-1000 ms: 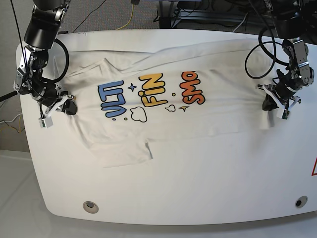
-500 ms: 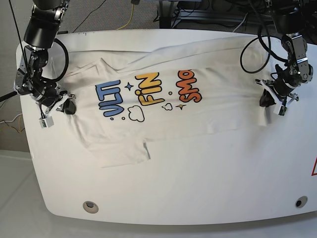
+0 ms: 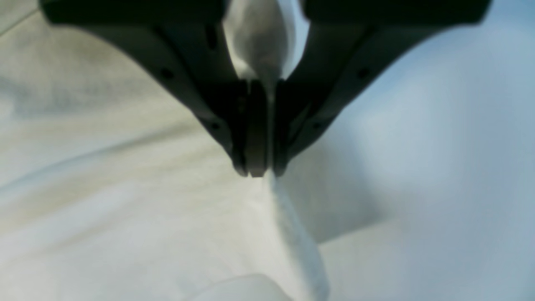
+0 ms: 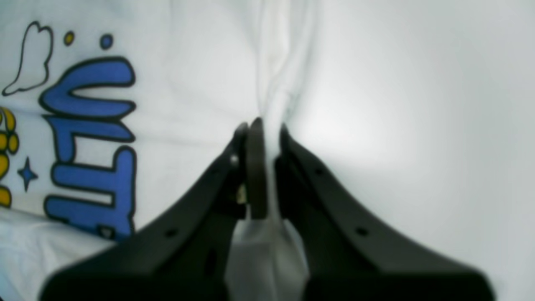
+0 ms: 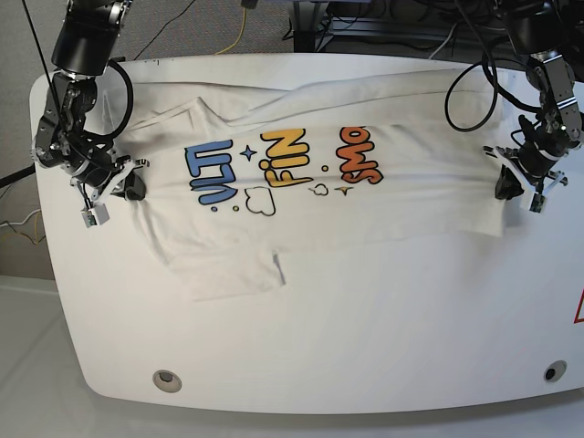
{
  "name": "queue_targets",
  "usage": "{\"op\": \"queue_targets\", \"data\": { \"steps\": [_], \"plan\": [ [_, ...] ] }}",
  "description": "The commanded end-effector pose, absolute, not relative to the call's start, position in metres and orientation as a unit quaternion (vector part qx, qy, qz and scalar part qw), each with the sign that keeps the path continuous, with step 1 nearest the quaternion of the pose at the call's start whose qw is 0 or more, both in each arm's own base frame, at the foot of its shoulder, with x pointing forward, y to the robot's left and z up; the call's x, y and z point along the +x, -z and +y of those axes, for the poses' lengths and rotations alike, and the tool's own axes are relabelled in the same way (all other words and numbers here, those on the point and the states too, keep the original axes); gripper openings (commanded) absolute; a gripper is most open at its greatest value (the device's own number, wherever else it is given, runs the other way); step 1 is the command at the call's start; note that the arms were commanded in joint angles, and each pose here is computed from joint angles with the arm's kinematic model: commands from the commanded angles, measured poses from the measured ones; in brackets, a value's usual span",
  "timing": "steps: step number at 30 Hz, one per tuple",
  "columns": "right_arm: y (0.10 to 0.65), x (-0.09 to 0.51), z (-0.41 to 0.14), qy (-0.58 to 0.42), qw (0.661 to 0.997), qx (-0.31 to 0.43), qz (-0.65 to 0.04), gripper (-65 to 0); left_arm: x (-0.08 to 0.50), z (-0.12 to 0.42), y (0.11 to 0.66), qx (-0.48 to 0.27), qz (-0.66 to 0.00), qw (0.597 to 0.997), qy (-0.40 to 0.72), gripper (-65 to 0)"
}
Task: Fold the T-shirt properly
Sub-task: 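Pull the shirt with both grippers away from the folded hem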
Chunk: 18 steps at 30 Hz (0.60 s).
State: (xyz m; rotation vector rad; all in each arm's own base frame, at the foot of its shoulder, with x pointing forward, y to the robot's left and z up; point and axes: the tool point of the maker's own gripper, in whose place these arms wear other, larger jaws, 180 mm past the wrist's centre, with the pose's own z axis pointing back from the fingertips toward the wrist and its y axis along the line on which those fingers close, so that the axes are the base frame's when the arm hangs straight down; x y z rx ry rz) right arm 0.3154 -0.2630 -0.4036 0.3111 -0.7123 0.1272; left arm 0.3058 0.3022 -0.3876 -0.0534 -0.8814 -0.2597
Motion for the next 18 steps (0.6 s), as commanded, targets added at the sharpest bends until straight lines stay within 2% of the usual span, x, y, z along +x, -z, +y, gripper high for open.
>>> {"op": "queue_targets", "data": {
  "steps": [1,18],
  "plan": [
    [0.372,0.319,-0.269,-0.087,0.913,0.139,-0.374,-65.0,0.302,0.327,0.364,-0.002,-0.445,0.889,0.109,-65.0],
    [0.374,0.284,-0.258,-0.112,0.919,0.153,-0.344,-65.0,0.289,0.329,0.361,-0.011,-0.450,0.888,0.094,-65.0]
  ]
}}
